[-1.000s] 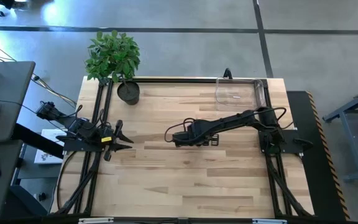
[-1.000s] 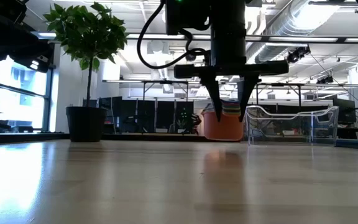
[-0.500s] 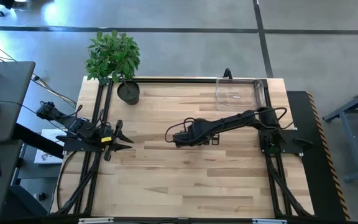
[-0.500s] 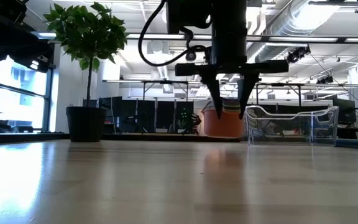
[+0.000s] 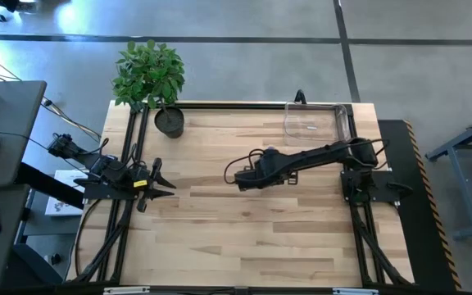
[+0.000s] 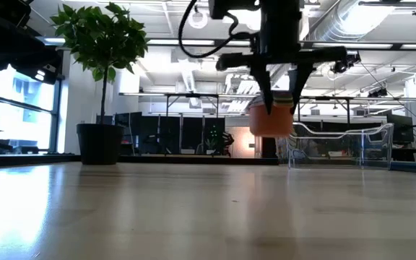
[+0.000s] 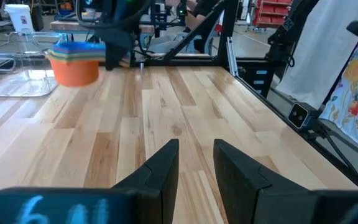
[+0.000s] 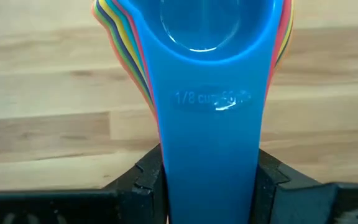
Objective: Nest measuring cups in basket
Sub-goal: Put the stacked measuring cups into the transparent bin
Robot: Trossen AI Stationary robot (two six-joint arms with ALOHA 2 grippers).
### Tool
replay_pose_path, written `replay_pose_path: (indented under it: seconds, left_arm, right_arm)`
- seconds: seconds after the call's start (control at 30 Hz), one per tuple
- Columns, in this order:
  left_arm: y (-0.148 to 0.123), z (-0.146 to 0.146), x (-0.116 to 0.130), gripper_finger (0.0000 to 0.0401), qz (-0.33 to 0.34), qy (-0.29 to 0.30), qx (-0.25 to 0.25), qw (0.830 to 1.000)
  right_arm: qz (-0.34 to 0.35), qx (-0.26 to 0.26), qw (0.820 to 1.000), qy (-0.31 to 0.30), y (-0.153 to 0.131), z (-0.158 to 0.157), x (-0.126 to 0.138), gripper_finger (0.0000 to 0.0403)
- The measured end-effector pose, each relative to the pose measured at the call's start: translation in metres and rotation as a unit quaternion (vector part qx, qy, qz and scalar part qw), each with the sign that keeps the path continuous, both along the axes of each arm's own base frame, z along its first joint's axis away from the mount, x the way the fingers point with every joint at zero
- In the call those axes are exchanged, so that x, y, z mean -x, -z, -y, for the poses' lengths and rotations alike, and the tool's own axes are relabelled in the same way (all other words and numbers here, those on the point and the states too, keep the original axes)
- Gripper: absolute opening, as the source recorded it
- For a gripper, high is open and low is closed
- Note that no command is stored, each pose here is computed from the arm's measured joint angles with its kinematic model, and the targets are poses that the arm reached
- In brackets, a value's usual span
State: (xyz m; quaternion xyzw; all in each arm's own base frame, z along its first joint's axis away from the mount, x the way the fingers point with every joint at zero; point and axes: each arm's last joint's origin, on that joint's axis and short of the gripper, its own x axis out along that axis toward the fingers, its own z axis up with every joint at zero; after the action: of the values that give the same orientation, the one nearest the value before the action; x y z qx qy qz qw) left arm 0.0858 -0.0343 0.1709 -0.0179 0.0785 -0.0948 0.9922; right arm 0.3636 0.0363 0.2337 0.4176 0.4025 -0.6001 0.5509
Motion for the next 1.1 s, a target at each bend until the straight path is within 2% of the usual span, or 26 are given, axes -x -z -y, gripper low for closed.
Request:
replay_pose_path:
  seconds: [0.23,0.67,0.97,1.1]
  left_arm:
    - [0.000,0.000,0.000,0.0090,0.000,0.000,0.000,1.000]
    - [0.000,0.000,0.000,0.0090,0.000,0.000,0.000,1.000]
    - [0.000,0.000,0.000,0.0090,0.000,0.000,0.000,1.000]
    - [0.000,0.000,0.000,0.0090,0.000,0.000,0.000,1.000]
  right_arm:
    - [-0.026,0.018,0.999,-0.001,-0.026,0.014,0.020,0.0124]
    - [-0.032,0.058,0.997,-0.025,-0.078,0.058,0.061,0.0124]
    - [-0.059,0.064,0.995,-0.045,-0.089,0.102,0.076,0.0124]
    - [-0.069,0.057,0.995,-0.049,-0.080,0.117,0.094,0.0124]
